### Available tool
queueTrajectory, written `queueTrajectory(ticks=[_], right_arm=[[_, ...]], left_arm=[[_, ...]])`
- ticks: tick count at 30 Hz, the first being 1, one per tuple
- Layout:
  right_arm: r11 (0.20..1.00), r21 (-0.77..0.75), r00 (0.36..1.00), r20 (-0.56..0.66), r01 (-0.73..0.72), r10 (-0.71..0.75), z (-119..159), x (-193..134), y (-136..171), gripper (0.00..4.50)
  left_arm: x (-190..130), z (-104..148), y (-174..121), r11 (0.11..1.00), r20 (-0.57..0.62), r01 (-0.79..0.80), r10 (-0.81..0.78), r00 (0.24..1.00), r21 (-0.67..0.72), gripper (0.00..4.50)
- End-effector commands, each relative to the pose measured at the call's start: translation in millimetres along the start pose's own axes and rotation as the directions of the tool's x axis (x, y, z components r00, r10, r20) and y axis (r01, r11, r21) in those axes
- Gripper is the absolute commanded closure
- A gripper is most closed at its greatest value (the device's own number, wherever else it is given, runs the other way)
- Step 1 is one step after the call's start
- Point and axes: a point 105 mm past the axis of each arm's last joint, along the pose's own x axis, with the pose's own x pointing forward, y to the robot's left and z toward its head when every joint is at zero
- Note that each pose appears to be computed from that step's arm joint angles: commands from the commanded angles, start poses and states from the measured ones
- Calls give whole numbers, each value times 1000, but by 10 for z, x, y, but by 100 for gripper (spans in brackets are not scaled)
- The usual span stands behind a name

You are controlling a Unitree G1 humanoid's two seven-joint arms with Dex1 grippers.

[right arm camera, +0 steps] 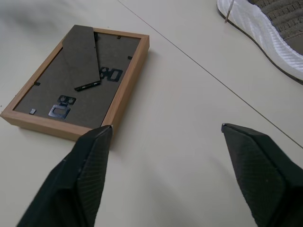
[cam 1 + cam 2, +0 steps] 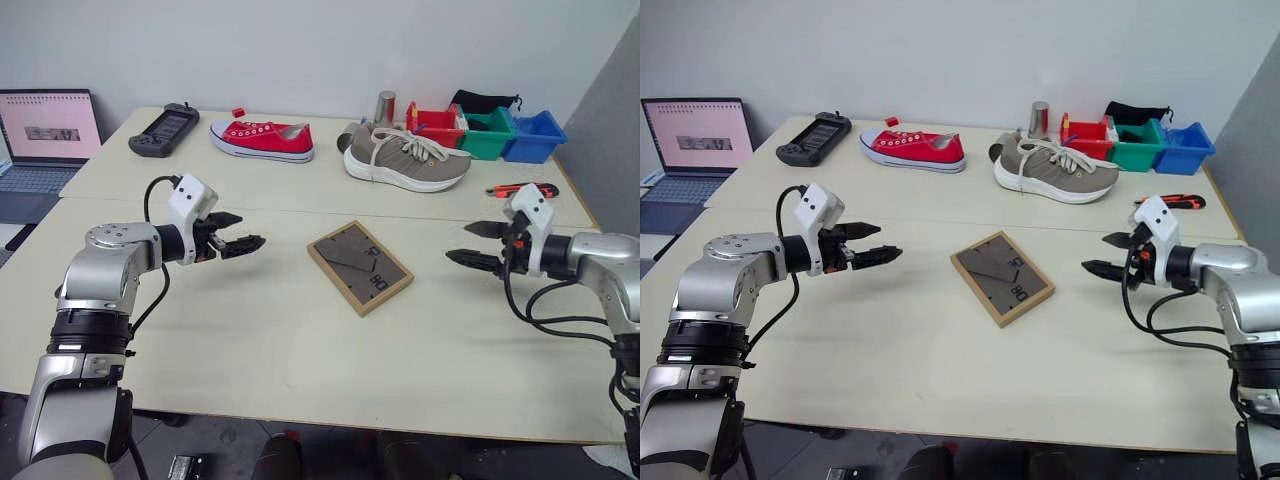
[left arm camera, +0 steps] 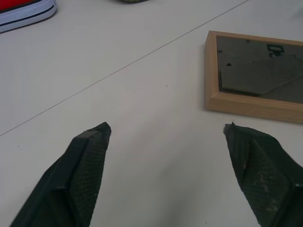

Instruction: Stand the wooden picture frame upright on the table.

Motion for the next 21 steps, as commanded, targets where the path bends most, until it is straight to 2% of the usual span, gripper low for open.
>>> queueTrajectory(ticks=[1,6,12,15,21], right_arm=[[998,-53,1000,24,16,-15,81,94,-23,177],[997,-70,1000,0,10,-10,-48,375,35,302],[998,-67,1000,3,8,-8,-100,527,58,441],[998,-57,1000,3,18,-18,-129,596,43,450],[995,-91,999,-25,-35,32,-195,718,188,450]], left_arm=[[42,138,-71,1000,55,12,-13,998,17,149],[272,32,-240,999,45,27,-28,999,42,261],[409,-10,-350,998,48,40,-42,998,45,390],[503,-78,-397,998,41,47,-49,998,33,447],[749,-134,-455,998,23,65,-66,998,23,447]])
